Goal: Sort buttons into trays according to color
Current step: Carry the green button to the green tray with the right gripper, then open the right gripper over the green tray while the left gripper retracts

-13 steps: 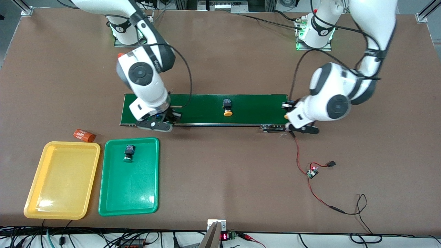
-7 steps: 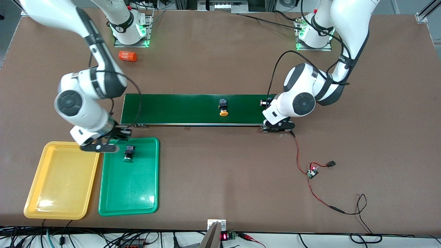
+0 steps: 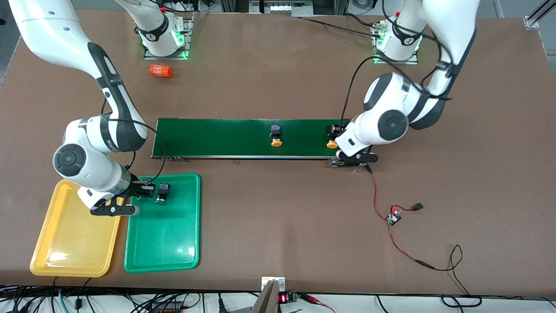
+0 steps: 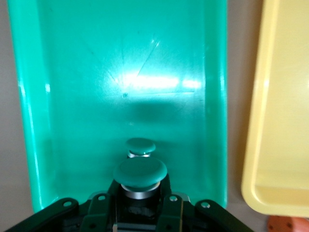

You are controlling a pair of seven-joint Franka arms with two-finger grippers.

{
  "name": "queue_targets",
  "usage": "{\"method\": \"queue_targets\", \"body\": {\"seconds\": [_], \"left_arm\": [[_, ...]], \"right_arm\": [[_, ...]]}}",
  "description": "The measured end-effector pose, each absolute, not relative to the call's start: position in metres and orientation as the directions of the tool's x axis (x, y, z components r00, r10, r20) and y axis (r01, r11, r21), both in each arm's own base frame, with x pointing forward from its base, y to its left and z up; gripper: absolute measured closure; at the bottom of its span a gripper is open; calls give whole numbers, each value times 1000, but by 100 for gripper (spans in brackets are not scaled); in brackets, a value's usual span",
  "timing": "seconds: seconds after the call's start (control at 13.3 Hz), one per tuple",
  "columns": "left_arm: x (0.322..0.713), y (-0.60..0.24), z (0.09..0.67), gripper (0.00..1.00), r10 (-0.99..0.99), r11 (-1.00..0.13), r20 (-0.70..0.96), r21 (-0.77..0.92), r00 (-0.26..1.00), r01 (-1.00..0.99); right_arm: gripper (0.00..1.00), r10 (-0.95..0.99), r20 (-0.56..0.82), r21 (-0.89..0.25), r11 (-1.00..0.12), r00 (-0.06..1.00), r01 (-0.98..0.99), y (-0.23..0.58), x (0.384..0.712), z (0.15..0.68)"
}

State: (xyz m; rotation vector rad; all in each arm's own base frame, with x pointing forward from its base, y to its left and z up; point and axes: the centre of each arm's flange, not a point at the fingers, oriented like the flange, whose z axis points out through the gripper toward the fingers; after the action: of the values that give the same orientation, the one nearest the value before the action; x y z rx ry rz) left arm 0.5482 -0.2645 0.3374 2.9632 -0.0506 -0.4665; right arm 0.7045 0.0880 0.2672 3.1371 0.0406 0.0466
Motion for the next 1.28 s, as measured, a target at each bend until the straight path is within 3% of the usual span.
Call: {"method": "queue_targets", "body": {"seconds": [0.3,0.75,0.98,1.2,1.28], "left_arm": [[554,-172,469,0,6,-996,-151,90,989,19],[558,-32,571,0,43,-999,-73,11,996,44],[561,0,591,0,61,-998,-49,14,997,62],[560,-14,595,0,30,-999,-45,12,999,31],[560,-17,595,0,24,-1000,-47,11,999,25]], "right_arm": [[67,41,-8,-19,-999,999,41,111,703,215],[67,32,5,-36,-999,999,32,142,702,221],[43,30,4,-38,-999,1000,30,142,702,221],[7,32,5,-38,-999,999,32,143,702,222],[0,32,11,-38,-999,999,33,144,703,226]]}}
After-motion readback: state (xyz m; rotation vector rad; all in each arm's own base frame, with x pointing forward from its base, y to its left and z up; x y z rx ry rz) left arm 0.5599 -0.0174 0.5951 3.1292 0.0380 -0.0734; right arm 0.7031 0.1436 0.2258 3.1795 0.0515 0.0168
